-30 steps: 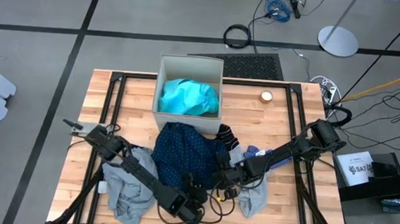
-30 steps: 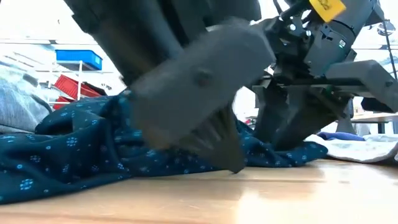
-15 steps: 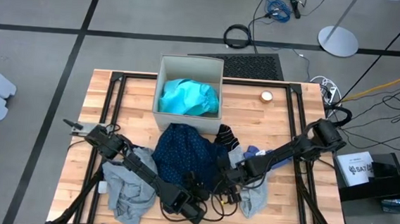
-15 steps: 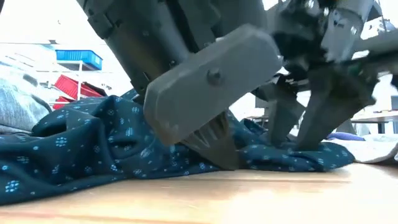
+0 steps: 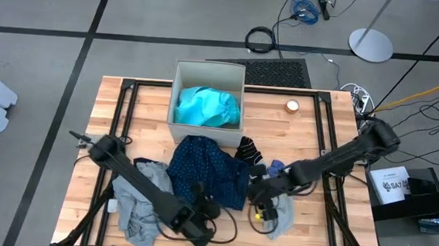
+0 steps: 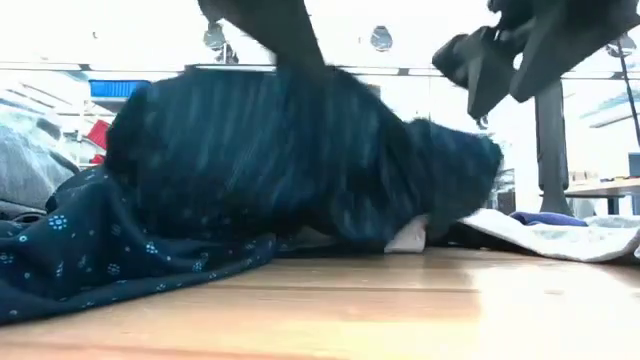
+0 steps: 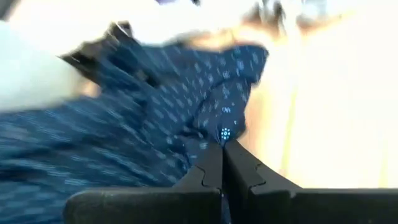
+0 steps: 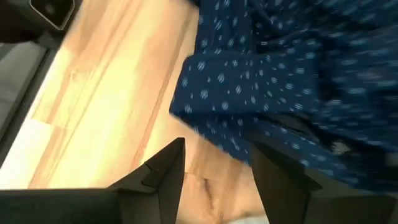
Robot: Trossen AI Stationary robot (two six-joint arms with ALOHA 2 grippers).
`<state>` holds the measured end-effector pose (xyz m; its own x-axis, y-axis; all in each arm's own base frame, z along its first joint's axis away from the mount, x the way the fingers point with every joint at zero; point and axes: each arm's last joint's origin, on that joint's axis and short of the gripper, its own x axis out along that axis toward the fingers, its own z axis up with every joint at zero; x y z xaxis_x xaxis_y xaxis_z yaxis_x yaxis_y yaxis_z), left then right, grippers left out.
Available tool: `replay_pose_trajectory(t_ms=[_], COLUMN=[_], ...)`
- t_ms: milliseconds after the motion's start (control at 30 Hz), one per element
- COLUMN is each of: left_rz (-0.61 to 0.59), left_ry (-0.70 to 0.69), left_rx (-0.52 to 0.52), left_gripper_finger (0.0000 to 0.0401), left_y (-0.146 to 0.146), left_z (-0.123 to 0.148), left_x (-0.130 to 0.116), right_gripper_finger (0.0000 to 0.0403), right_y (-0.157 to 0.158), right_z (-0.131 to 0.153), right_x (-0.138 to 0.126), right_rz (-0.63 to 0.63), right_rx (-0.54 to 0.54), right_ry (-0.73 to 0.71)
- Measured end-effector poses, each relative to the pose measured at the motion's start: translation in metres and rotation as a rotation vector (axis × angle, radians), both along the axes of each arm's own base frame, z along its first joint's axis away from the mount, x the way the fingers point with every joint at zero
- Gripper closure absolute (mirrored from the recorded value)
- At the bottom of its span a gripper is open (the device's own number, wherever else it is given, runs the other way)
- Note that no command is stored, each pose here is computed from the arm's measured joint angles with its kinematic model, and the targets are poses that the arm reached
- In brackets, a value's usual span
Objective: Sort clothes
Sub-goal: Put the dark blue polo shirt into the white laundry organizer
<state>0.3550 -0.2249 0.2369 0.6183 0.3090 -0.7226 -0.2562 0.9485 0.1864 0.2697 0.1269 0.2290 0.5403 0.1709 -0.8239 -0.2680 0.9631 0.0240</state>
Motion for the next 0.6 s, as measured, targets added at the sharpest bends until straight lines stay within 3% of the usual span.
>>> replay_pose_trajectory(t_ms=[167,267,400,600], left_rz=[0.033,0.058,0.09,0.128], left_ry=[-0.195,-0.264,-0.343,-0.44], left_rx=[-0.03,-0.065,-0.098,-0.146], left_gripper_finger=[0.04,0.04,0.04,0.0401], left_y=[0.017,0.029,0.045,0.062], left_z=[0.078,0.111,0.143,0.172], left_x=[-0.033,-0.056,-0.081,-0.105], right_gripper_finger=[0.0234,0.0234,0.0234,0.0234], right_y=[-0.002,-0.003,-0.005,-0.002], right_z=[0.022,0.024,0.019,-0.003], right_x=[-0.021,-0.024,-0.018,-0.001], right_rz=[-0.041,-0.052,-0.058,-0.076], right_rx=[-0.094,-0.143,-0.196,-0.146], right_ry=[-0.062,-0.084,-0.086,-0.209])
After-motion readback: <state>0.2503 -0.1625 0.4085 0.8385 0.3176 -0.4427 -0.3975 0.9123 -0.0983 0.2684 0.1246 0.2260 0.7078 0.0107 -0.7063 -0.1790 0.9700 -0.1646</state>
